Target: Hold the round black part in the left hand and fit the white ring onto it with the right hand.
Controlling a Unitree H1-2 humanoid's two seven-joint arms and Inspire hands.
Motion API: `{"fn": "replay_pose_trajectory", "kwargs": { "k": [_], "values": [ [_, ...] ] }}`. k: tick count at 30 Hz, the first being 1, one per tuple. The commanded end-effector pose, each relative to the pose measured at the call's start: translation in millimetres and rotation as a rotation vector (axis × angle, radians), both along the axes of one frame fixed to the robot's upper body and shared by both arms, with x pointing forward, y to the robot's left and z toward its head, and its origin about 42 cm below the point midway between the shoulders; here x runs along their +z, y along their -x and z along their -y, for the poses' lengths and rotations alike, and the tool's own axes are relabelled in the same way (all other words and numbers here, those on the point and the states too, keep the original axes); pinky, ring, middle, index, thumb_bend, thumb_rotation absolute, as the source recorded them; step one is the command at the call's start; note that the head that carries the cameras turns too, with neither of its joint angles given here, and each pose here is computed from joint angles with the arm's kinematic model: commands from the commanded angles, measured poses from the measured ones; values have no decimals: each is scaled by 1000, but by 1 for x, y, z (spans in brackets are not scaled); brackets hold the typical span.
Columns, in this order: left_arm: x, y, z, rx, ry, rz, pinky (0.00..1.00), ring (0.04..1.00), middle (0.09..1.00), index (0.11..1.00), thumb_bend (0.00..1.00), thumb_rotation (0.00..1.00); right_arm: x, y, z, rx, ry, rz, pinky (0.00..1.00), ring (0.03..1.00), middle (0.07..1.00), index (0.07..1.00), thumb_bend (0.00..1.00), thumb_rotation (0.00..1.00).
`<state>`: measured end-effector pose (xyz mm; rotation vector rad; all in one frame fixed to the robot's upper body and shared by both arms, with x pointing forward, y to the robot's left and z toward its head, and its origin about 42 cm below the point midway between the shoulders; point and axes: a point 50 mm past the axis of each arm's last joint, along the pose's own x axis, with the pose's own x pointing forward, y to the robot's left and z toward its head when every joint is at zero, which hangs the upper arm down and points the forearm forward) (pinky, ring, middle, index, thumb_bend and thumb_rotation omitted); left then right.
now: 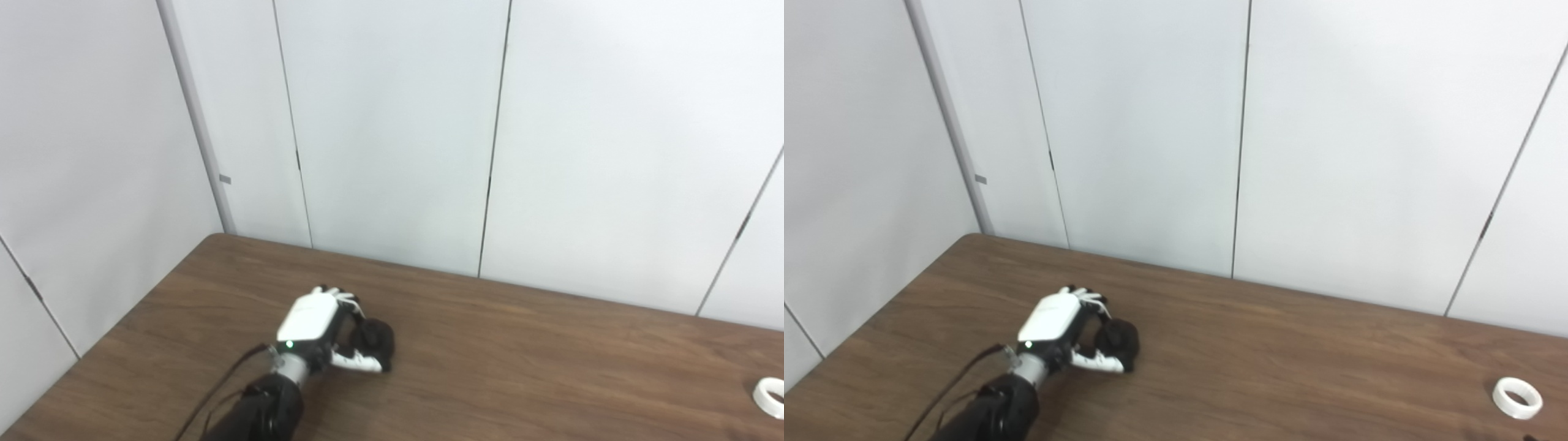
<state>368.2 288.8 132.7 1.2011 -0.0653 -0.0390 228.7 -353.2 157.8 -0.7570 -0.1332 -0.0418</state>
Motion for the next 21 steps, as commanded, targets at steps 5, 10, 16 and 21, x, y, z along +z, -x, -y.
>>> {"fn": "replay_pose_trajectory", "kwargs": {
  "k": [5, 10, 16, 21],
  "values": [
    [-13, 31, 38, -180, 36, -75, 1000, 937, 845, 479, 521, 49, 37, -25, 9, -28, 102, 85, 1000, 1000, 989, 921, 717, 597],
    [-16, 51, 45, -287, -11, -166, 1000, 965, 861, 479, 521, 47, 67, -47, 0, -90, 177, 99, 877, 1000, 954, 861, 772, 367],
    [-32, 72, 48, -360, -40, -184, 1000, 943, 839, 480, 521, 45, 99, -85, 11, -84, 284, 93, 857, 998, 965, 831, 945, 304],
    [-26, 77, 43, -385, -36, -161, 1000, 940, 833, 480, 521, 45, 128, -117, 23, -86, 395, 22, 908, 1000, 997, 813, 985, 303]
  ]
}}
